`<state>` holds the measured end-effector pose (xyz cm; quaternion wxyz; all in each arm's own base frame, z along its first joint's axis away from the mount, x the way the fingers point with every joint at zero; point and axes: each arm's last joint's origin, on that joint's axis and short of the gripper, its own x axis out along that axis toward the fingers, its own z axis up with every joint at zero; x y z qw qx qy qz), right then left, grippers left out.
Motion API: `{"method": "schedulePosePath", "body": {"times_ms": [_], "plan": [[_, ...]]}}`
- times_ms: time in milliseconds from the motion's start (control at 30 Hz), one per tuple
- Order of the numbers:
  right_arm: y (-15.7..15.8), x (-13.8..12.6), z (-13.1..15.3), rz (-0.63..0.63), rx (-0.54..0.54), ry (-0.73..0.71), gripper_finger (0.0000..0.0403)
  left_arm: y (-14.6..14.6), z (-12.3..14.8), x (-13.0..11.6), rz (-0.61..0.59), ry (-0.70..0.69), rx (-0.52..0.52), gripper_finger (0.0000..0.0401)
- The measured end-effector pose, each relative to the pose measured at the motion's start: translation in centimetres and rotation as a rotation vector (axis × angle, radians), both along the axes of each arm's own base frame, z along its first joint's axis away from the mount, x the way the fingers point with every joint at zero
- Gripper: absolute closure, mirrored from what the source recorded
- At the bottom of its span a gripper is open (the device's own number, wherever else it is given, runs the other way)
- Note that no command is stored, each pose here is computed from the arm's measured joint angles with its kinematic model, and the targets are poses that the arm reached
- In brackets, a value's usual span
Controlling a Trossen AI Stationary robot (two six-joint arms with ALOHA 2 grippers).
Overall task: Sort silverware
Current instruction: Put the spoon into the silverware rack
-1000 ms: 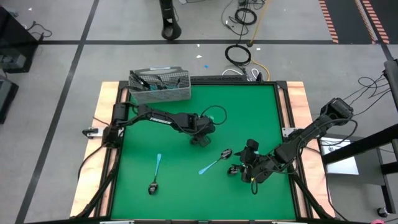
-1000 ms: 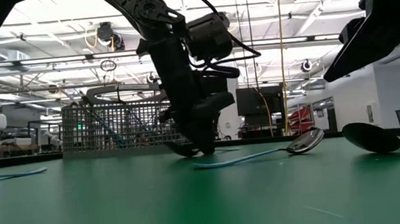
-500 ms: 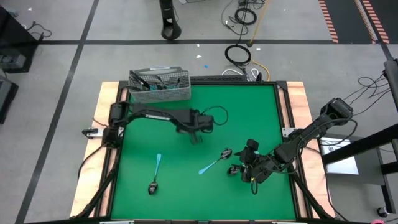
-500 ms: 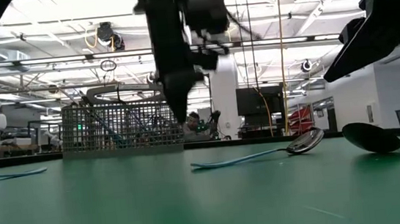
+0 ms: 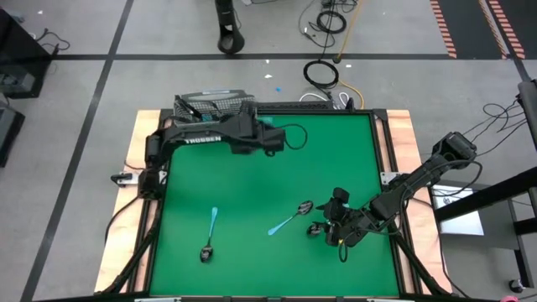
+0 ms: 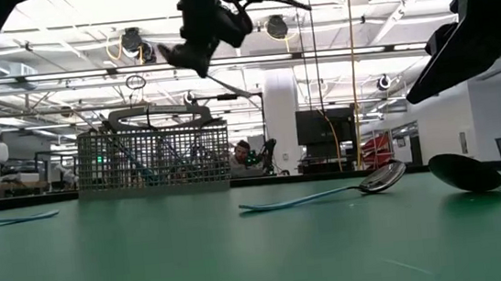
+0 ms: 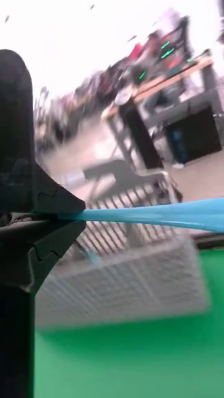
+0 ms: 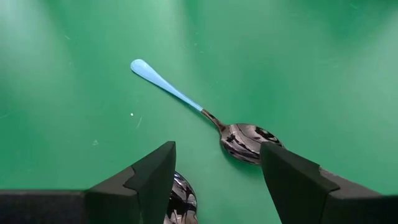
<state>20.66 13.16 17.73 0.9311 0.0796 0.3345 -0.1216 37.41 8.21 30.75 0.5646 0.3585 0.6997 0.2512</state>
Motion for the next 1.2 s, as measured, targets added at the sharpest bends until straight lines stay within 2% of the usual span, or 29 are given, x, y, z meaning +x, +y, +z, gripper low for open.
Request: {"method": "schedulePosePath", "body": {"times_ms": [100, 200, 333, 633, 767, 900, 1067, 1200], "plan": [[0.0, 0.0, 0.0, 0.000, -0.001, 0.001, 0.0179, 1.5, 0.7, -0.4, -0.079, 0.149, 0.008, 0.0396], [0.0, 0.0, 0.0, 0.001, -0.004, 0.004, 0.0179, 3.3, 1.0, -0.8, -0.093, 0.239, 0.032, 0.0395], [-0.1, -0.1, -0.1, 0.002, -0.012, 0.015, 0.0179, 6.0, 1.2, -1.8, -0.052, 0.321, 0.071, 0.0393], [-0.2, -0.3, -0.3, -0.009, -0.027, 0.042, 0.0179, 10.9, 1.3, -4.0, 0.019, 0.440, 0.060, 0.0390], [-0.2, -0.3, -0.3, -0.009, -0.028, 0.041, 0.0179, 11.8, 1.1, -4.6, 0.019, 0.428, -0.011, 0.0390], [-0.2, -0.3, -0.3, -0.008, -0.031, 0.040, 0.0179, 11.9, 1.1, -4.5, -0.002, 0.446, -0.018, 0.0389], [-0.3, -0.3, -0.3, -0.009, -0.031, 0.040, 0.0179, 11.6, 1.0, -3.3, -0.077, 0.447, -0.001, 0.0393], [-0.3, -0.3, -0.3, -0.009, -0.030, 0.040, 0.0179, 11.9, -0.3, -2.3, -0.128, 0.488, -0.030, 0.0395]]}}
